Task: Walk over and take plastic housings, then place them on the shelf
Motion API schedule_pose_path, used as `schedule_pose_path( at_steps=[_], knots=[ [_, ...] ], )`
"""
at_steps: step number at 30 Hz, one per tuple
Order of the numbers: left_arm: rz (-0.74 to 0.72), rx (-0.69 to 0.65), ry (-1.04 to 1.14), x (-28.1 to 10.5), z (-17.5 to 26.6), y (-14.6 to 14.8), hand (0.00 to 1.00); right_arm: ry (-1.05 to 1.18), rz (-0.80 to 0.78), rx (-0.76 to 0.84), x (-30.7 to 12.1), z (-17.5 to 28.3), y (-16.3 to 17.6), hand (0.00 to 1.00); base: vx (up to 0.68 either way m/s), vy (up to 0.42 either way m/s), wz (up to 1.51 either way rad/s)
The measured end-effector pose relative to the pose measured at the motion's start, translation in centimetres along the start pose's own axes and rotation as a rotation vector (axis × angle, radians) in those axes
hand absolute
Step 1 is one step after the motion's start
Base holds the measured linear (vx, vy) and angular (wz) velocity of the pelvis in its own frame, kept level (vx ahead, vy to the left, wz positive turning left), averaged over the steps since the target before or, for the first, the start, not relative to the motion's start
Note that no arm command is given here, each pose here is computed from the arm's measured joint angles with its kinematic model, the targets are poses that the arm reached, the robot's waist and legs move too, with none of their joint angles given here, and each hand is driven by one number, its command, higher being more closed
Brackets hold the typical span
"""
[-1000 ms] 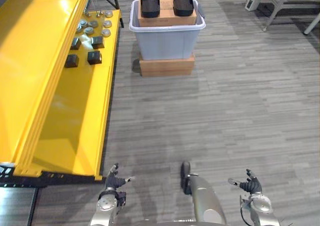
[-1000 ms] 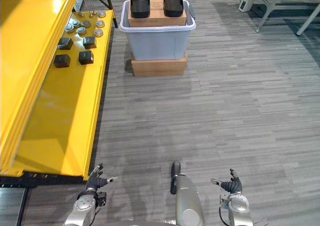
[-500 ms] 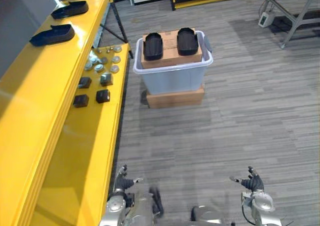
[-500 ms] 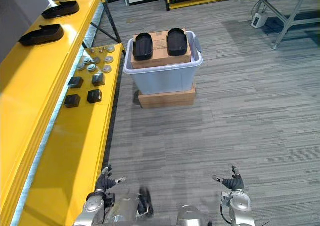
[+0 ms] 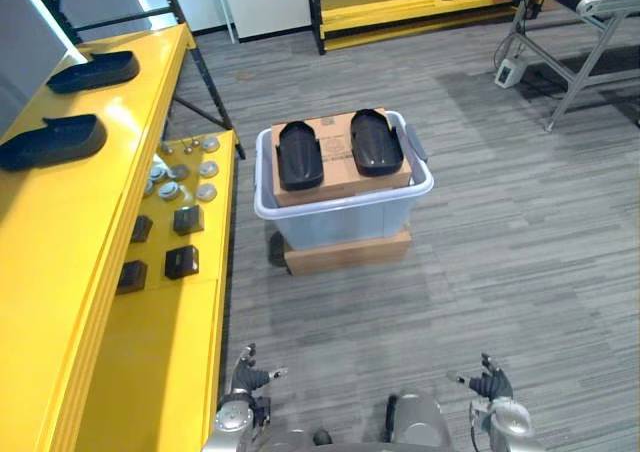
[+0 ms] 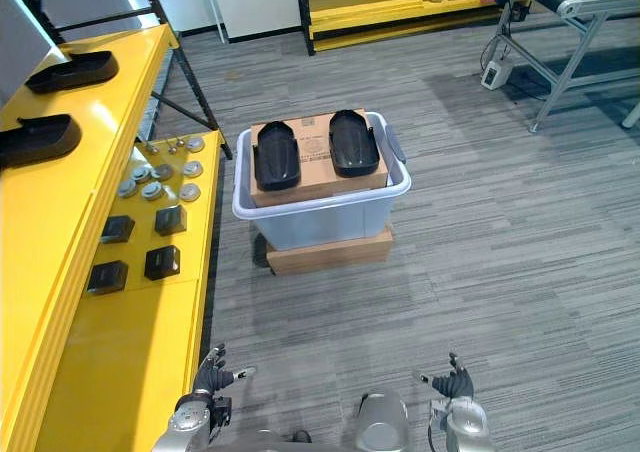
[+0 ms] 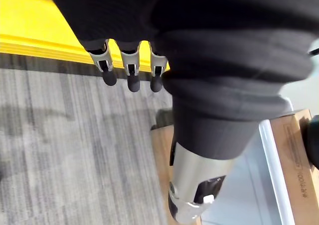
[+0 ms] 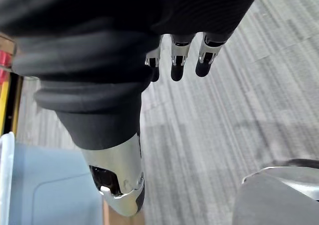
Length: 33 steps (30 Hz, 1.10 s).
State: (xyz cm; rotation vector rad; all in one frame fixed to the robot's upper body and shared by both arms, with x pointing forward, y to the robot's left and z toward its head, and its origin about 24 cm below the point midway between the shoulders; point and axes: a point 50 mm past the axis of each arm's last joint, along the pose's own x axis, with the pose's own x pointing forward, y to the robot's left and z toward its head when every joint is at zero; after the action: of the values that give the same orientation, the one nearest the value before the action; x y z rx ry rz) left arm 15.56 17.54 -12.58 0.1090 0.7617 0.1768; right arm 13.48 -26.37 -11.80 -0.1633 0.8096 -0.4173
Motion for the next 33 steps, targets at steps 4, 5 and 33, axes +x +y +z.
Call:
schedule_pose_path(
  at_steps=[4, 5, 33],
  knots=[
    [-0.029, -0.012, 0.041, -0.2, -0.8, -1.3, 0.00, -0.013, -0.007, -0.002, 0.3, 0.7, -0.4, 0.00, 0.46, -0.266, 0.20],
    [-0.031, -0.014, 0.040, -0.2, -0.8, -1.4, 0.00, -0.009, -0.005, -0.004, 0.2, 0.5, -0.4, 0.00, 0.42, -0.264, 0.52],
    [0.028, 0.000, 0.077, -0.7, -2.3, 1.0, 0.00, -0.073, -0.125, 0.153, -0.6, 1.2, -2.6, 0.00, 0.16, -0.005, -0.04]
  ],
)
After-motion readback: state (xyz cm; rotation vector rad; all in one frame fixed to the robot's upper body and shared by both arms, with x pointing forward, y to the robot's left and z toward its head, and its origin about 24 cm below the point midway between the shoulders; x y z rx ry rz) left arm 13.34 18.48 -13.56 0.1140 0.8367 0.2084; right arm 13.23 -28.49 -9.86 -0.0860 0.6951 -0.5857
